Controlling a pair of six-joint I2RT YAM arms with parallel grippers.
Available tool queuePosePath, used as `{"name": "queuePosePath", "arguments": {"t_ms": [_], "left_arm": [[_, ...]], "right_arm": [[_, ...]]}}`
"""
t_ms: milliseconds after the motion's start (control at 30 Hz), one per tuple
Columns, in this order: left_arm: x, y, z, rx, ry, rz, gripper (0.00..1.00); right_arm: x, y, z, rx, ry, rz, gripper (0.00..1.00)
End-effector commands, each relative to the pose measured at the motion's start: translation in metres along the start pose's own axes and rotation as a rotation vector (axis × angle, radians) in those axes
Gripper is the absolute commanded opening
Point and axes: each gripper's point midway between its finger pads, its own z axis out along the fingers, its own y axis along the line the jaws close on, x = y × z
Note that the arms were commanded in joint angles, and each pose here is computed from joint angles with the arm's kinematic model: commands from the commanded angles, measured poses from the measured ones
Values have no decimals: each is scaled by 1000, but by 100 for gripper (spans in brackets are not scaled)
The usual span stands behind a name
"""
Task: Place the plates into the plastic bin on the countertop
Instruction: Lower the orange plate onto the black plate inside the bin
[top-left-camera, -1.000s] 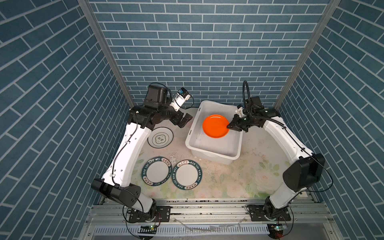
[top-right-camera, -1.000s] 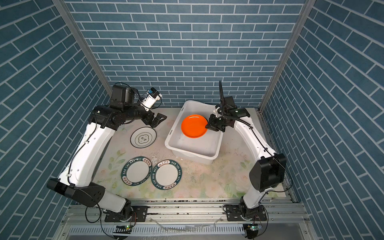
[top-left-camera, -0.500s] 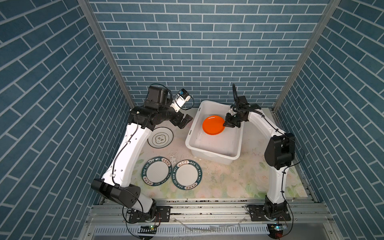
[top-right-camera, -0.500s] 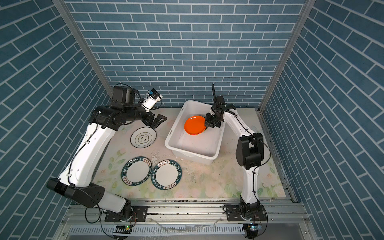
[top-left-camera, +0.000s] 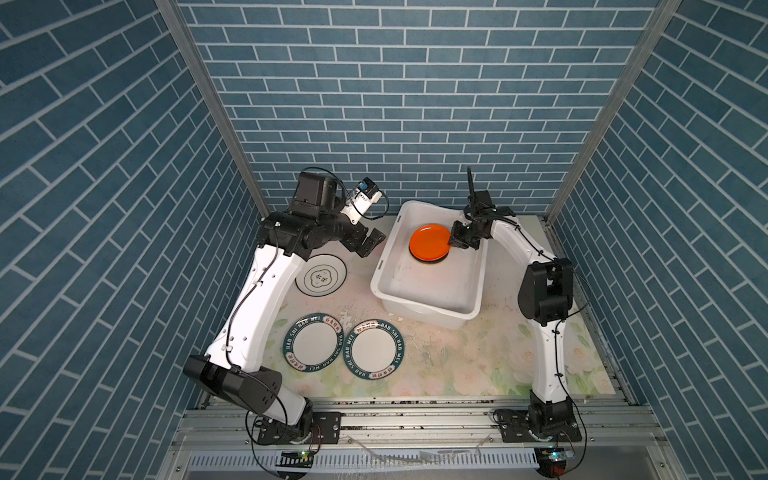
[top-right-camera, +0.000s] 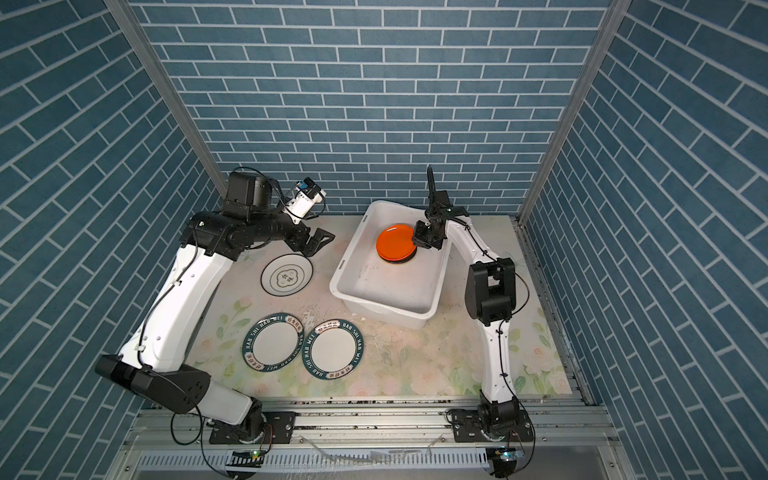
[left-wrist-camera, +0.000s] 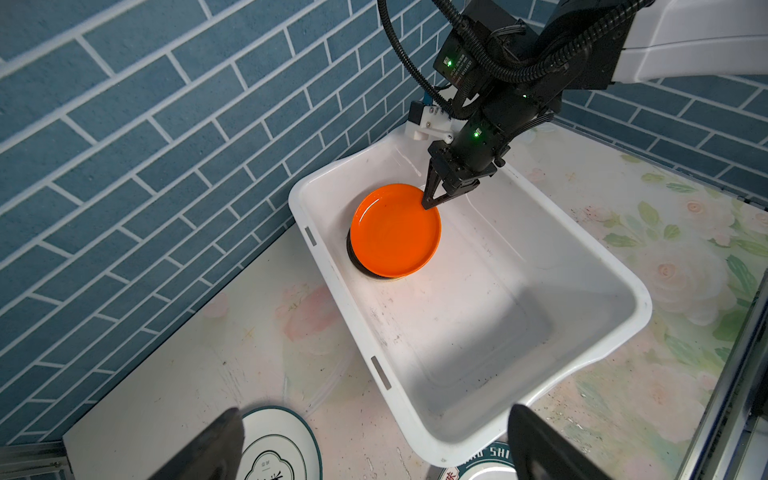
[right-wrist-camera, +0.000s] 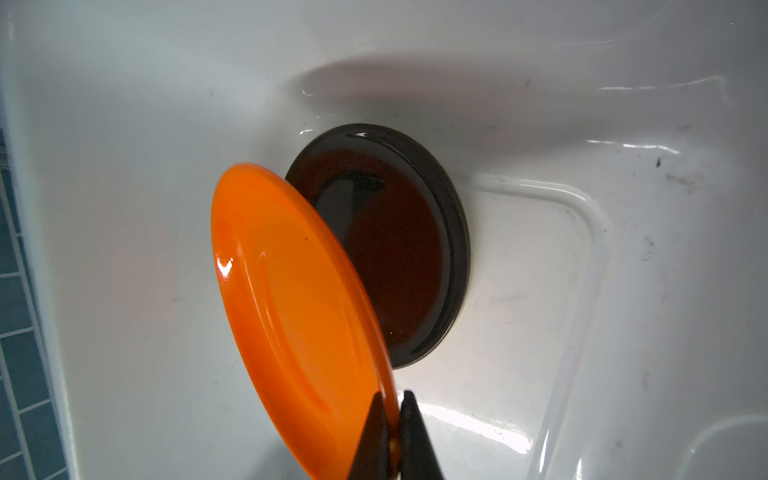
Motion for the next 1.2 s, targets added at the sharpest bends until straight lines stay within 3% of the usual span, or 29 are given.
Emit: {"name": "queuePosePath", "arguments": {"t_ms": [0,1167], "left_arm": [[0,1,2,-1,-1,8,100],[2,1,1,3,0,0,99]], "right_arm": [[-7,-2,2,11,-16,11,0],[-10,-29,35,65,21,53,0]]}}
